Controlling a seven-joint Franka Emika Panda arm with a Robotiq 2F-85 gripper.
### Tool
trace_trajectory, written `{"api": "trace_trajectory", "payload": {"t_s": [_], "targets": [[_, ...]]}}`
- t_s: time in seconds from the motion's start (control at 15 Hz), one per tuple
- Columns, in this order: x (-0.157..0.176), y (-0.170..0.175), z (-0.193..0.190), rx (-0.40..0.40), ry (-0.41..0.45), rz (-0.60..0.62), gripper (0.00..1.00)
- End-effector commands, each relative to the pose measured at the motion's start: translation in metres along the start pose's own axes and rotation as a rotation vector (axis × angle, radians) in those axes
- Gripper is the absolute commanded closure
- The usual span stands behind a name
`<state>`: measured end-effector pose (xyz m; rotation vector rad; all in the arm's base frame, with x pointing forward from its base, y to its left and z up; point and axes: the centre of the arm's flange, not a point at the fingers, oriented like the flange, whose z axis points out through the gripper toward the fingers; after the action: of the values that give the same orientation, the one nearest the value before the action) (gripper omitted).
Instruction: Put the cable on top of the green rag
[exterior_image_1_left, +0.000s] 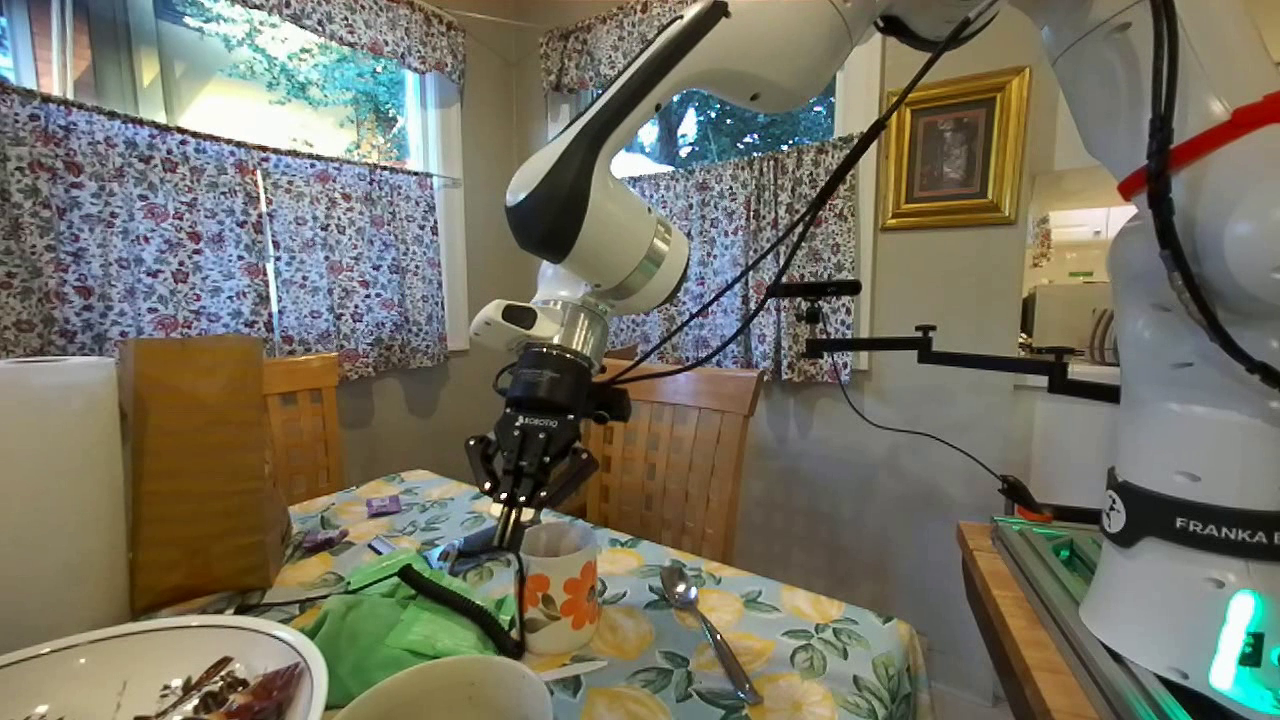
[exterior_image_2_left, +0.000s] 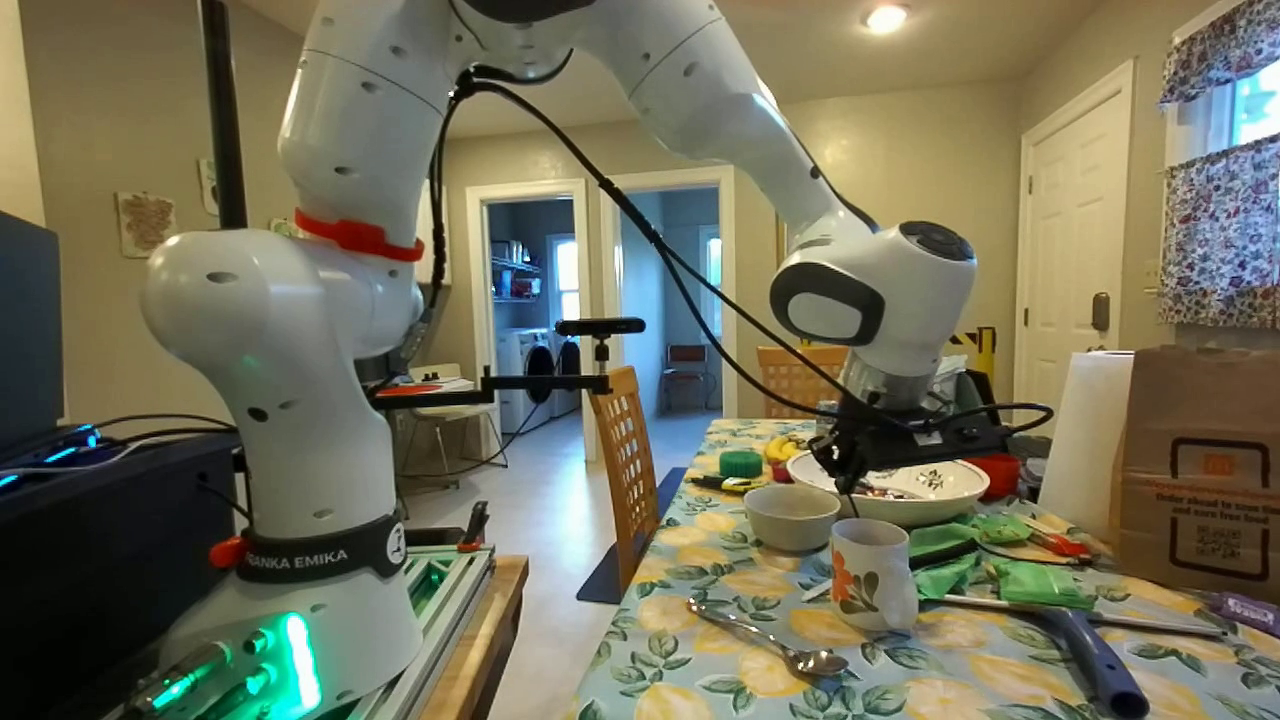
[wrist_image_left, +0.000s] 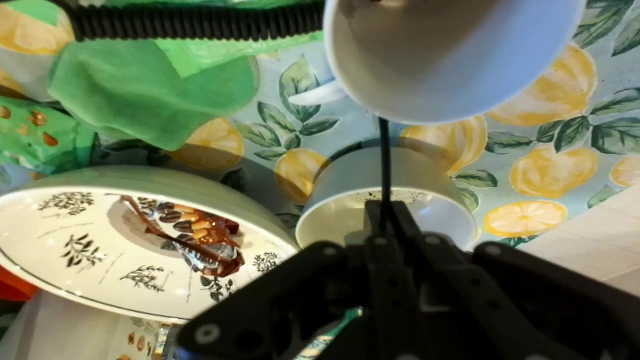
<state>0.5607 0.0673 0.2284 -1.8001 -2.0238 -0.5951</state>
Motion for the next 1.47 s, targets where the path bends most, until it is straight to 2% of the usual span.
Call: {"api": "trace_trajectory", "payload": {"t_s": [0.0,0.6,0.93,1.4], "targets": [[0.002,-0.014,-0.006,0.049,-0.025,-0.070,0.99],[-0.003,-0.018,-0.002,0.147,-0.138,-0.208,0.99],[-0.002,-0.030,0.012,0.170,-0.141,-0.236,0.99],[-0.002,-0.052,0.036,0.251,-0.197,-0.299,0.99]]}}
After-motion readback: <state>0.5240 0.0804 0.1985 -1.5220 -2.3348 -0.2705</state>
